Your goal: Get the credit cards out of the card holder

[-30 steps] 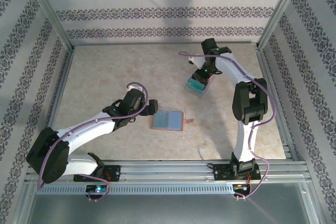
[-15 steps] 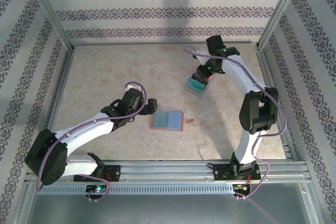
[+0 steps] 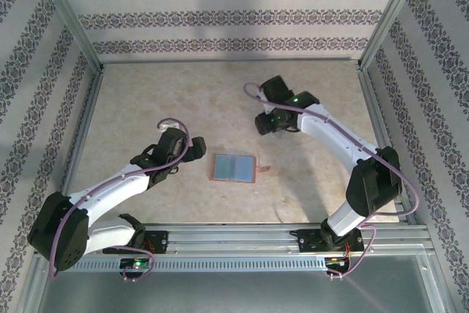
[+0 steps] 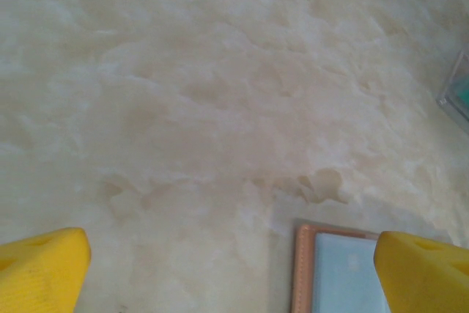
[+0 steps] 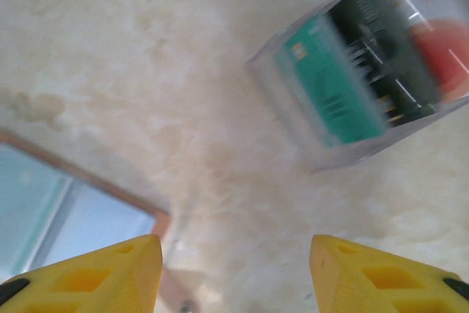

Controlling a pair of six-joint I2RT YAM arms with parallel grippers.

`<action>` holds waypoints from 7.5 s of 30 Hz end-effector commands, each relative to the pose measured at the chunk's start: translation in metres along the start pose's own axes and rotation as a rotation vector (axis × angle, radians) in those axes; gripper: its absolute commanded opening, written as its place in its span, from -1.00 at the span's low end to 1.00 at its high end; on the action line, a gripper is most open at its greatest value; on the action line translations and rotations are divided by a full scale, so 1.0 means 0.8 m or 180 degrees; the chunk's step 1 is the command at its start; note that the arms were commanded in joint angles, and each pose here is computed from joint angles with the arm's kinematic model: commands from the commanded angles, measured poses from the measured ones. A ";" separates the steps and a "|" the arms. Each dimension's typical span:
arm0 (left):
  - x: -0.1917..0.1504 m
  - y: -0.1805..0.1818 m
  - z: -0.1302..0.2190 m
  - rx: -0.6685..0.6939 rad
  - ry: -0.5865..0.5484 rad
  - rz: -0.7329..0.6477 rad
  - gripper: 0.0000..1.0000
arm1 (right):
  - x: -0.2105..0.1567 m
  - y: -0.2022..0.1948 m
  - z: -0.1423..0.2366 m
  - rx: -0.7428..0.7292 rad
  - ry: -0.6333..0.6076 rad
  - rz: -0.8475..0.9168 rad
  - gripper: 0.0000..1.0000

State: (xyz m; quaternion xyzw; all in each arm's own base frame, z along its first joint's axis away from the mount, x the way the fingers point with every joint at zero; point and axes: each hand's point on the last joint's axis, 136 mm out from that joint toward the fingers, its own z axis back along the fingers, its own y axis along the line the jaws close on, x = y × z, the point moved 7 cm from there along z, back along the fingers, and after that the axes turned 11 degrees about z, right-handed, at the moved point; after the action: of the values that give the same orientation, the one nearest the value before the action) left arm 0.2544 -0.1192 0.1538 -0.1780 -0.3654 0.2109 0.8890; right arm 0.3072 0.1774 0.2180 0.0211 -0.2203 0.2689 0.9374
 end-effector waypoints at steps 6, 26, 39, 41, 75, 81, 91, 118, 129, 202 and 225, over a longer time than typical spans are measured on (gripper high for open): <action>0.015 0.037 0.005 0.0106 -0.0284 0.0574 0.99 | -0.026 0.093 -0.022 -0.0125 0.0181 -0.0240 0.13; 0.018 0.082 0.022 0.0208 -0.0501 0.0890 0.99 | -0.031 0.242 -0.106 0.0076 0.0624 0.0239 0.21; 0.019 0.084 0.023 0.0241 -0.0485 0.0897 0.99 | -0.046 0.228 -0.137 -0.0042 0.0787 0.0141 0.25; 0.019 0.085 0.023 0.0245 -0.0484 0.0901 0.99 | -0.048 0.227 -0.141 -0.0050 0.0810 0.0137 0.24; 0.033 0.073 0.041 0.0199 -0.0500 0.0717 0.99 | -0.063 0.178 -0.119 -0.0364 0.0719 0.0060 -0.41; 0.035 0.072 0.043 0.0201 -0.0497 0.0682 0.99 | -0.070 0.169 -0.108 -0.0427 0.0666 0.0000 -0.35; 0.038 0.070 0.045 0.0211 -0.0506 0.0636 0.99 | -0.086 0.143 -0.099 -0.0550 0.0656 -0.0161 -0.34; 0.044 0.048 0.043 0.0133 -0.0306 0.0284 0.99 | -0.124 0.081 -0.096 -0.0398 0.0640 -0.0713 -0.31; 0.027 -0.003 0.038 0.0024 -0.0164 -0.0295 0.99 | -0.139 0.061 -0.078 -0.0318 0.0530 -0.0976 -0.31; -0.123 -0.059 -0.081 -0.0582 0.1370 -0.0229 -0.69 | -0.079 0.133 -0.131 0.1253 0.0632 -0.1038 -0.32; -0.125 -0.062 -0.086 -0.0571 0.1443 -0.0278 -0.75 | -0.072 0.137 -0.125 0.1870 0.0348 -0.1285 -0.33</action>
State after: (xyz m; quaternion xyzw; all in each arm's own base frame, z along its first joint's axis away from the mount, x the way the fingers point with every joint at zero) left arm 0.2481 -0.2205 0.0760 -0.2798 -0.1901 0.0966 0.9361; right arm 0.2471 0.2489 0.0837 0.2599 -0.0624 0.1306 0.9547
